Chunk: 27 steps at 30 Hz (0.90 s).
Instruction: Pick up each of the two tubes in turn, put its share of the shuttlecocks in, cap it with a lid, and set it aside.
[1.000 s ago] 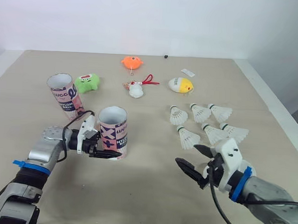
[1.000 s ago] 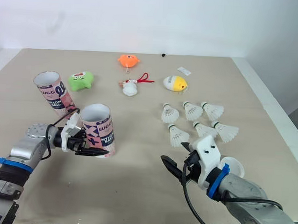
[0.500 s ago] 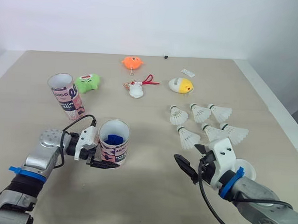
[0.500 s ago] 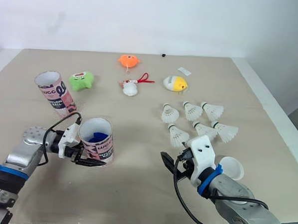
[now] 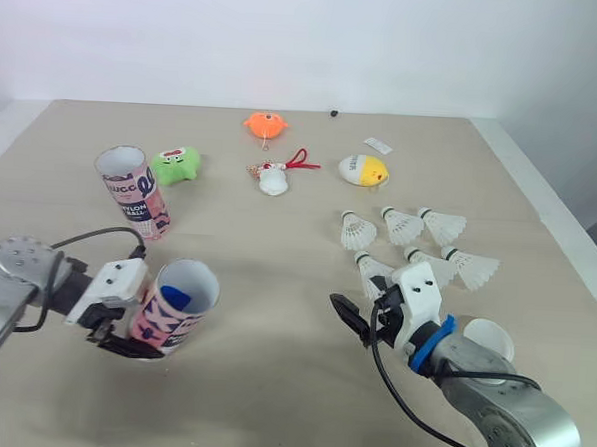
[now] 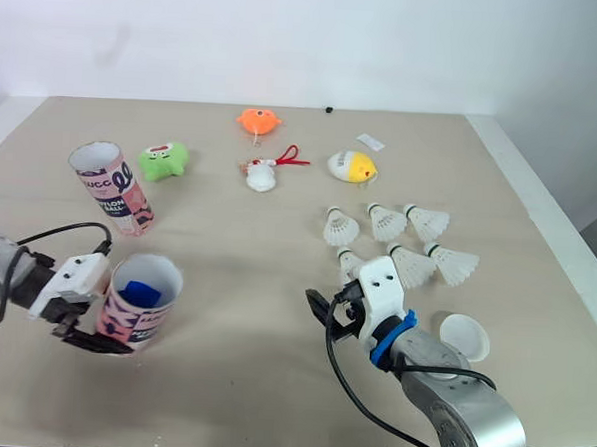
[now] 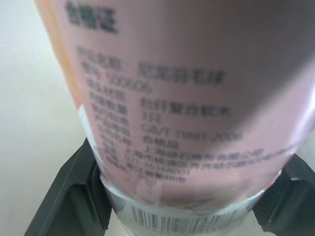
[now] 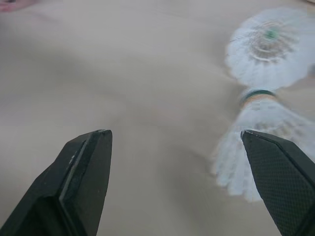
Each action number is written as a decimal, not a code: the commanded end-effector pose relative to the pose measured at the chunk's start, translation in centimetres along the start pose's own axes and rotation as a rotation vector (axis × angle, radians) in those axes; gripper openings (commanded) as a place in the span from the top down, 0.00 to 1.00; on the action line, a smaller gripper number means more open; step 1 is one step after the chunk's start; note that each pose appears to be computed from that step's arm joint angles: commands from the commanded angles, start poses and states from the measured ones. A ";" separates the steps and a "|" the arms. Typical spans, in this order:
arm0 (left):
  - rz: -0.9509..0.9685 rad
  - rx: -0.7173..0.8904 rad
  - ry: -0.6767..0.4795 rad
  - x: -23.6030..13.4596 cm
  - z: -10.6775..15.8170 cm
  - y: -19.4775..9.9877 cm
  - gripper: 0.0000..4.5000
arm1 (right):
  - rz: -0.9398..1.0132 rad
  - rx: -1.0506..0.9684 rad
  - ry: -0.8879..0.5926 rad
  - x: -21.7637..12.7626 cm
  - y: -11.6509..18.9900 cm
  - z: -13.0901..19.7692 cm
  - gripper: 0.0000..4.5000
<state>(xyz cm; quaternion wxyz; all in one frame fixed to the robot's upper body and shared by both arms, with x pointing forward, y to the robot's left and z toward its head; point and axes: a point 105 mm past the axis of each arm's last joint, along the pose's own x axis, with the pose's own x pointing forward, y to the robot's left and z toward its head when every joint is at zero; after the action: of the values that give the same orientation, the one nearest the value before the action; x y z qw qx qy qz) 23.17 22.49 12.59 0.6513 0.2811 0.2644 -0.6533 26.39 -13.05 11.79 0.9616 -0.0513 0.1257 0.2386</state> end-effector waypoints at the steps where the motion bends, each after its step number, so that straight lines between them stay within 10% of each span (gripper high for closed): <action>1: 0.000 0.019 0.072 -0.6 -0.9 -0.2 0.35 | -0.008 -0.013 -0.037 -0.1 0.2 0.7 0.00; 15: 0.037 0.187 0.205 0.5 -3.4 2.2 0.35 | -0.044 -0.034 -0.035 1.4 0.2 0.4 0.00; 27: -0.026 0.014 0.110 1.9 -1.8 1.6 0.35 | -0.115 -0.105 -0.010 1.8 -0.6 -0.3 0.00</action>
<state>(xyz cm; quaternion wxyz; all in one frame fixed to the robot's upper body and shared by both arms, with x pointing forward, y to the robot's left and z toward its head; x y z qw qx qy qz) 25.59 22.42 11.70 0.6322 0.3445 0.2646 -0.6416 27.90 -13.13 9.84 0.9673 -0.1039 0.1338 0.1890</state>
